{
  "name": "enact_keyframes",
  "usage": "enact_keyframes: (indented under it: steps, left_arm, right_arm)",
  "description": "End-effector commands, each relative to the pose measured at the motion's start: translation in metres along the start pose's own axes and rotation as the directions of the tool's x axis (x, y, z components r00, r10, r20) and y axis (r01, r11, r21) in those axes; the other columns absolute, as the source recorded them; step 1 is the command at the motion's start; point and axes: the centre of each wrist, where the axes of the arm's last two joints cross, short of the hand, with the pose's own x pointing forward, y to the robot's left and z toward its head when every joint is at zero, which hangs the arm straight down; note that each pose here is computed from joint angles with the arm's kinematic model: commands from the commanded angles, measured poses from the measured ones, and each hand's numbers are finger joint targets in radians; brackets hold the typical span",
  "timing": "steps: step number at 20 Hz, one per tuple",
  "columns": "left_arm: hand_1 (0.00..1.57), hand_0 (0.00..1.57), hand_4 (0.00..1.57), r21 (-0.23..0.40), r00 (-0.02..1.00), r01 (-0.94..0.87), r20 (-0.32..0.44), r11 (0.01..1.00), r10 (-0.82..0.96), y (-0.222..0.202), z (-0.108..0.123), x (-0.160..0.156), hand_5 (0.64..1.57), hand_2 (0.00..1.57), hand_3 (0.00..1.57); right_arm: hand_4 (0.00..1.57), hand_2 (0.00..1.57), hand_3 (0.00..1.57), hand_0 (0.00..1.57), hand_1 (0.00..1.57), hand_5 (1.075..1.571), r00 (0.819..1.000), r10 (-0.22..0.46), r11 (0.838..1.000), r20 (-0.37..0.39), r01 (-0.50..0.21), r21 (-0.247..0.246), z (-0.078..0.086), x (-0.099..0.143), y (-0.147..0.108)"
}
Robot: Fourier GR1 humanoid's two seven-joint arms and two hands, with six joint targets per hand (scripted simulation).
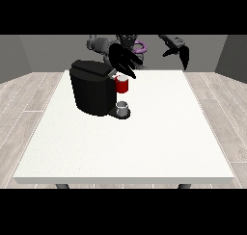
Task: Insert the coffee pod into the coffee machine and close the lid
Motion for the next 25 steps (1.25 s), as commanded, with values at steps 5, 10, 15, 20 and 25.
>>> enact_keyframes:
  steps: [5, 10, 15, 20, 25]
  left_arm:
    - [0.0, 0.0, 0.3, -0.081, 0.998, 0.023, 0.067, 0.996, -0.018, -0.014, -0.027, 0.022, 1.571, 0.0, 0.0]
    - [0.0, 0.0, 0.32, -0.148, 0.993, 0.051, 0.111, 0.988, -0.035, -0.021, -0.037, 0.035, 1.571, 0.0, 0.0]
    - [0.0, 0.0, 0.27, -0.155, 0.993, 0.048, 0.116, 0.987, -0.03, -0.046, -0.052, 0.049, 1.571, 0.0, 0.0]
    - [0.0, 0.0, 0.27, -0.145, 0.998, 0.022, 0.061, 0.989, -0.013, -0.038, -0.03, 0.027, 1.571, 0.0, 0.0]
    - [0.0, 0.0, 0.27, 0.041, 0.999, -0.015, -0.043, 0.999, 0.017, -0.002, 0.008, -0.009, 1.571, 0.0, 0.0]
  right_arm:
    - [0.0, 0.0, 0.0, 0.0, 0.0, 1.571, 0.952, -0.17, 0.983, 0.256, 0.145, 0.112, 0.017, 0.058, 0.024]
    - [0.1, 0.0, 0.0, 0.0, 0.0, 1.571, 0.957, -0.181, 0.982, 0.225, 0.166, 0.086, 0.022, 0.052, 0.0]
    - [0.0, 0.0, 0.0, 0.0, 0.0, 1.571, 0.9, -0.247, 0.968, 0.359, 0.211, 0.136, 0.029, 0.064, 0.014]
    - [0.17, 0.0, 0.0, 0.0, 0.0, 1.571, 0.864, -0.26, 0.961, 0.431, 0.186, 0.206, 0.039, 0.067, 0.058]
    - [0.26, 0.0, 0.0, 0.0, 0.0, 1.571, 0.822, -0.375, 0.904, 0.429, 0.224, 0.363, 0.072, 0.026, 0.122]
